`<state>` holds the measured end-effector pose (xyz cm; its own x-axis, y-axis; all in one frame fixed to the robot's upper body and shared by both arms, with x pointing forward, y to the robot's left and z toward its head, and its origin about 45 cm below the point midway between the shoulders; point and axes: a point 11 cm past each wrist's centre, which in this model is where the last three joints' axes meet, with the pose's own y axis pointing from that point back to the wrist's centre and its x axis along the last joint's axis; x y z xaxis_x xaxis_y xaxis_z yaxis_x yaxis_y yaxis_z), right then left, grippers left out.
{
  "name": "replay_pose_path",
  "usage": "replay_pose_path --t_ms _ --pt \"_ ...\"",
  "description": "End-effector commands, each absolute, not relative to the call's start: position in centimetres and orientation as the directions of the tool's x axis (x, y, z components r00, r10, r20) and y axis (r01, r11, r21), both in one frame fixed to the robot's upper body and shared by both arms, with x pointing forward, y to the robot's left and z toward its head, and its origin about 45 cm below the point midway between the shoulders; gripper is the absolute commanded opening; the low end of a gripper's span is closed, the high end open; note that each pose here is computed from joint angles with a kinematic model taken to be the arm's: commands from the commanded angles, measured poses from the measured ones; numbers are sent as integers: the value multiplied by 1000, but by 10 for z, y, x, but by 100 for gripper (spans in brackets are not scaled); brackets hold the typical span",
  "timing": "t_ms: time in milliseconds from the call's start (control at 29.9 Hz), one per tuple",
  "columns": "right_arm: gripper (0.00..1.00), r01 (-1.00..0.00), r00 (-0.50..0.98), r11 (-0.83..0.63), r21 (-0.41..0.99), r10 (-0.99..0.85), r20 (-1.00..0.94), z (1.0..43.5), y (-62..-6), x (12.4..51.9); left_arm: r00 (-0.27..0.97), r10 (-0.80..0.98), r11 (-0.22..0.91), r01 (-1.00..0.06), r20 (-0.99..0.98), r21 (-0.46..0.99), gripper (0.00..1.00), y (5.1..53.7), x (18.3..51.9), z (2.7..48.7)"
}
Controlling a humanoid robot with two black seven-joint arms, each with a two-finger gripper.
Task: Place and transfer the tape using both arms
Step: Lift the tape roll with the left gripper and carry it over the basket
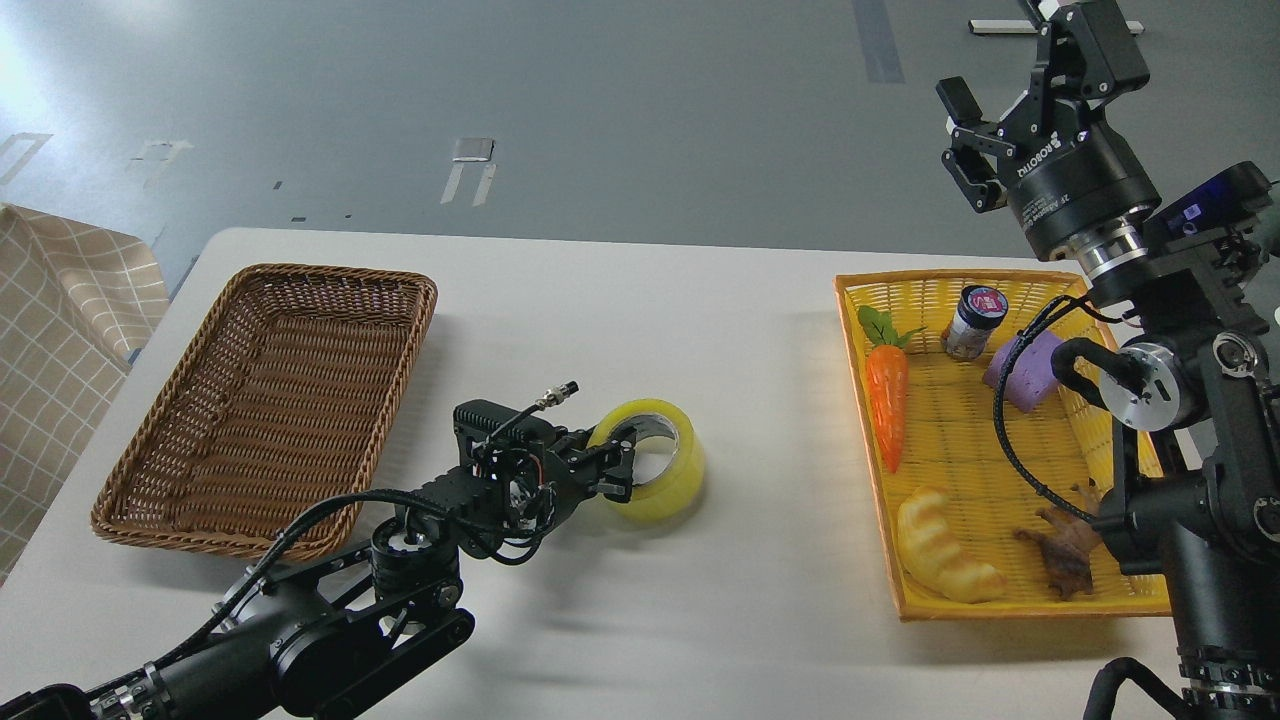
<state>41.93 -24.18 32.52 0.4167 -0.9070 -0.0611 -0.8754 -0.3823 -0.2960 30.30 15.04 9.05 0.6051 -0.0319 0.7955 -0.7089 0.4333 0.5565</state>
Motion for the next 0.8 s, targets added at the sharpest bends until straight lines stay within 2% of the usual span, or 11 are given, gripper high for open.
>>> replay_pose_path --t_ms 0,468,702,769 --pt "100 -878 415 -381 -291 -908 -63 323 -242 419 592 -13 446 -718 806 535 11 148 311 100" --pt "100 -879 414 -380 -287 -908 -65 321 -243 418 486 -38 450 -772 873 449 11 153 345 147" --pt "100 -878 416 -382 -288 -907 -63 322 -242 418 428 -106 379 -817 897 435 11 198 367 170" --pt "100 -878 415 -381 -290 -908 -63 322 -243 418 430 -122 328 -833 894 446 11 228 372 176"
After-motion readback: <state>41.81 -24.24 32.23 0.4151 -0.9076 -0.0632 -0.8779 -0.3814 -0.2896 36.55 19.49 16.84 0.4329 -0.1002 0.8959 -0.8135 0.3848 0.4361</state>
